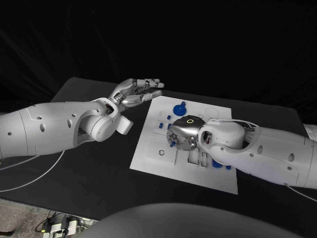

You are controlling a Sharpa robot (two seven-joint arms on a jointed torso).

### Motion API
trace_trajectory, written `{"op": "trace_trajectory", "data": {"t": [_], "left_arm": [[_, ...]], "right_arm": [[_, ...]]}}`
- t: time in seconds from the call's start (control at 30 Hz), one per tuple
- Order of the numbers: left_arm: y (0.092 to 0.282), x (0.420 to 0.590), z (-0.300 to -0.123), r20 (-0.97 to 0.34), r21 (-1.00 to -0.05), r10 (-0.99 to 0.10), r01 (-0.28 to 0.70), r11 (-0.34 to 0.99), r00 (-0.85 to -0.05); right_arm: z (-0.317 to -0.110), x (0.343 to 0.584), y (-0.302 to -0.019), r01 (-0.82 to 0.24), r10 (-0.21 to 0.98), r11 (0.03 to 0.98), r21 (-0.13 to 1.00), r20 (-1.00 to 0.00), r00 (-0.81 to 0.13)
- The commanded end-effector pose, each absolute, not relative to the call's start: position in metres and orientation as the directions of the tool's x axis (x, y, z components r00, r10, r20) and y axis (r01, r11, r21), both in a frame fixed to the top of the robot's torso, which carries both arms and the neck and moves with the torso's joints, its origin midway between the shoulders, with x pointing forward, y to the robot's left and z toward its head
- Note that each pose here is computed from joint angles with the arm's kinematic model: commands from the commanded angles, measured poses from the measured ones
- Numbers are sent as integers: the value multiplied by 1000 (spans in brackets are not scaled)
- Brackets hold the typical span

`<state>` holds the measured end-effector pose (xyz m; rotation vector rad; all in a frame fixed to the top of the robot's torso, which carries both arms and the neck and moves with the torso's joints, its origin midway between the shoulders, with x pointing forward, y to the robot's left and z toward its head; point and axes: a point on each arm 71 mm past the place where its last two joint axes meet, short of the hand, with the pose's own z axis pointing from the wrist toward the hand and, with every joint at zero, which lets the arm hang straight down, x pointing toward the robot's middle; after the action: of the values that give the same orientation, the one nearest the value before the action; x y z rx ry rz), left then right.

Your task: Assemble the parts on the task board

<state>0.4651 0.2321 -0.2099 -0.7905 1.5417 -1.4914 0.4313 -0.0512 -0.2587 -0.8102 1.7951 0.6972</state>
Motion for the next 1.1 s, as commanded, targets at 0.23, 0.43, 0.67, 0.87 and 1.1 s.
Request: {"op": "trace_trajectory", "data": {"t": [0.23, 0.43, 0.67, 0.87, 1.1], "left_arm": [[229, 464, -209, -130, -990, -869, 109, 88, -477], [229, 464, -210, -130, -990, -868, 108, 89, -478], [229, 464, -211, -129, -991, -867, 105, 89, -481], [229, 464, -212, -129, -991, -868, 103, 90, -480], [230, 464, -212, -129, -991, -868, 102, 91, -479]], "right_arm": [[-261, 430, -50, -793, -228, 603, 80, -936, -269], [-263, 430, -50, -794, -232, 602, 83, -933, -273], [-264, 429, -49, -794, -233, 602, 86, -932, -277], [-266, 429, -48, -793, -233, 604, 86, -932, -279], [-268, 429, -48, -792, -230, 604, 90, -931, -282]]}}
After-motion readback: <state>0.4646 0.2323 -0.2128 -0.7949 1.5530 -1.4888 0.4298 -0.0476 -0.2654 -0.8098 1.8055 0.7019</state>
